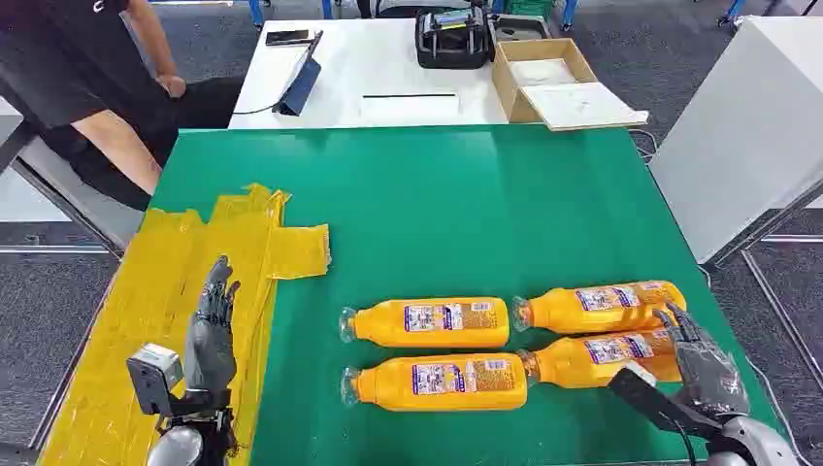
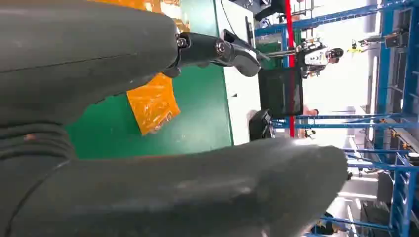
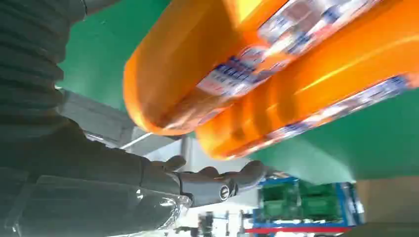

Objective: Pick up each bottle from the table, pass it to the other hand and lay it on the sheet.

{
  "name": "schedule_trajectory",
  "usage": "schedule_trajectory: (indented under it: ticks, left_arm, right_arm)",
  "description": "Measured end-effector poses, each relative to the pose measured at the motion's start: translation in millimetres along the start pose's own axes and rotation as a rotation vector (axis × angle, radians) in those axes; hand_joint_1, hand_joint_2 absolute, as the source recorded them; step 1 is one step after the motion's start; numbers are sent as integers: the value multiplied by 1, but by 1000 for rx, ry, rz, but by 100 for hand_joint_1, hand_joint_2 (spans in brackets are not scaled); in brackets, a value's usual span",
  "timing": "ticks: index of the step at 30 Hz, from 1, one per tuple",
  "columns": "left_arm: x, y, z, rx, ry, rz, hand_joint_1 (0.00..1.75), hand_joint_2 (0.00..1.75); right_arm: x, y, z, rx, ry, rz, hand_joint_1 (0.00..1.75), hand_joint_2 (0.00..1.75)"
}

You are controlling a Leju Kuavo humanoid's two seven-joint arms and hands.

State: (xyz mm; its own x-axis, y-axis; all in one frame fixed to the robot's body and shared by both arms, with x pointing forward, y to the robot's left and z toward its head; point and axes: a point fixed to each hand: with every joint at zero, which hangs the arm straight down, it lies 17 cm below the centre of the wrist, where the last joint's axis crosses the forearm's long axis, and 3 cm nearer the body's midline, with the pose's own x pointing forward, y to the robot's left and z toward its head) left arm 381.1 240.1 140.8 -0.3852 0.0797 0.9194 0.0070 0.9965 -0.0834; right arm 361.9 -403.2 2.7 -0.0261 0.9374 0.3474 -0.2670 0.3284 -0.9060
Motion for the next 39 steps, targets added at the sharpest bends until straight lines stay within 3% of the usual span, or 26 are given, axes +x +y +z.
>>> schedule_trajectory:
  ticks: [5, 10, 16, 26, 27, 28, 33, 39]
  left_arm:
    - [1, 4, 0, 2, -3, -3, 0, 0]
    - [2, 15, 1, 16, -8, -9, 0, 0]
    - [11, 34, 6, 57, -25, -23, 0, 0]
    - [16, 42, 8, 70, -34, -34, 0, 0]
    - [16, 41, 8, 69, -34, -33, 0, 0]
    - [16, 41, 8, 67, -35, -31, 0, 0]
    - [19, 39, 0, 61, -48, -24, 0, 0]
    - [16, 38, -5, 59, -48, -21, 0, 0]
  right_arm:
    - [6, 15, 9, 83, -61, -25, 0, 175]
    - [-6, 39, 42, 237, -77, -46, 0, 175]
    - [-43, 51, 85, 432, 41, 34, 0, 175]
    - [-63, 56, 109, 518, 101, 110, 0, 175]
    - [-69, 56, 112, 526, 122, 118, 24, 175]
    - [-74, 55, 116, 532, 140, 126, 171, 175]
    - [-94, 50, 129, 550, 189, 152, 175, 175]
    - [-104, 43, 124, 513, 202, 181, 175, 175]
